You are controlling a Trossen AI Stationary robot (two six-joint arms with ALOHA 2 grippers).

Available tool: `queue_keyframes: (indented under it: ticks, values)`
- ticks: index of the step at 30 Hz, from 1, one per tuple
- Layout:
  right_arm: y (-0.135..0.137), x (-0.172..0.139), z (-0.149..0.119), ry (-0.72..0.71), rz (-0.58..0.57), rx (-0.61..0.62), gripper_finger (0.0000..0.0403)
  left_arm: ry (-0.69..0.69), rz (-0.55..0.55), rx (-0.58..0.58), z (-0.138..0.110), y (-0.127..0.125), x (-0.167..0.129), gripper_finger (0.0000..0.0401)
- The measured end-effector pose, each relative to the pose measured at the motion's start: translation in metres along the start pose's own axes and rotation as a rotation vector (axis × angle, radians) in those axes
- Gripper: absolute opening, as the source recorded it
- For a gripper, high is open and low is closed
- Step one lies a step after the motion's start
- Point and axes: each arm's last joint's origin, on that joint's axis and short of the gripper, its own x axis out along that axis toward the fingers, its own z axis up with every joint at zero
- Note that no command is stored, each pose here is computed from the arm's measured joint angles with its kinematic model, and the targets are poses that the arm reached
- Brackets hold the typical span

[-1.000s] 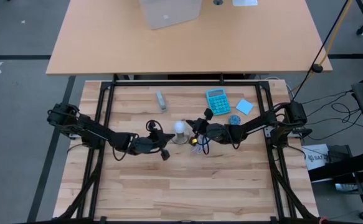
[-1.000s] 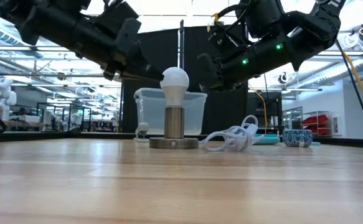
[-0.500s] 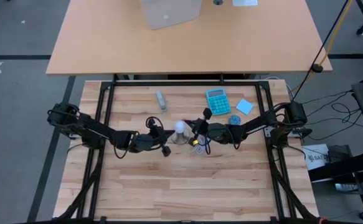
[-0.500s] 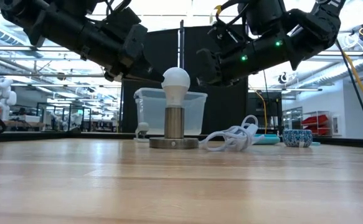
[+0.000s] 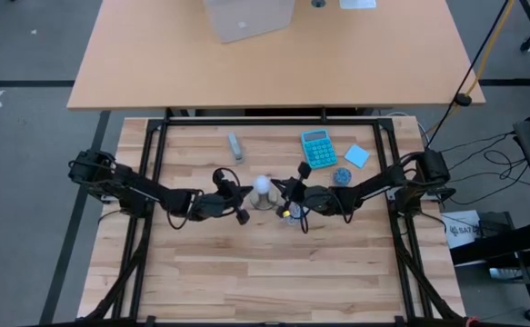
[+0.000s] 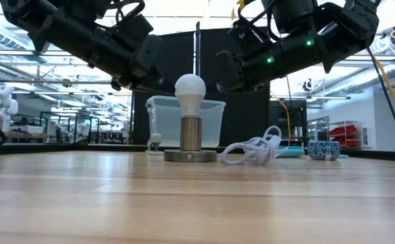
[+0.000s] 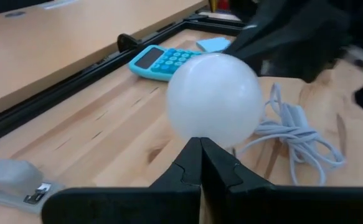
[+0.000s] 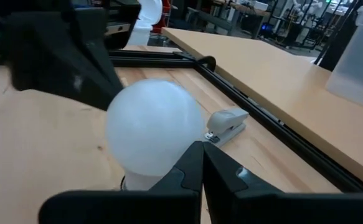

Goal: Screw lightbulb
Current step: Insert the white lightbulb into the desk lamp

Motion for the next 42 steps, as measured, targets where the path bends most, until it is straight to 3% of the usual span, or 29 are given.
queue_keyframes:
  ticks: [10,22,35,42]
  values:
    - [0.015,-0.009,-0.005,0.031,0.104,-0.043,0.0,0.023,0.022,-0.005,0.0,0.009,0.006,0.0]
    - [0.024,-0.017,-0.012,0.093,0.121,-0.068,0.0,0.01,0.04,0.008,0.0,0.006,0.002,0.0]
    - [-0.003,0.0,-0.014,0.122,-0.079,-0.031,0.0,-0.056,-0.068,0.036,0.011,-0.017,-0.033,0.0]
    - [-0.017,0.01,-0.002,0.017,-0.071,0.0,0.0,-0.038,-0.093,0.014,0.008,-0.02,-0.031,0.0]
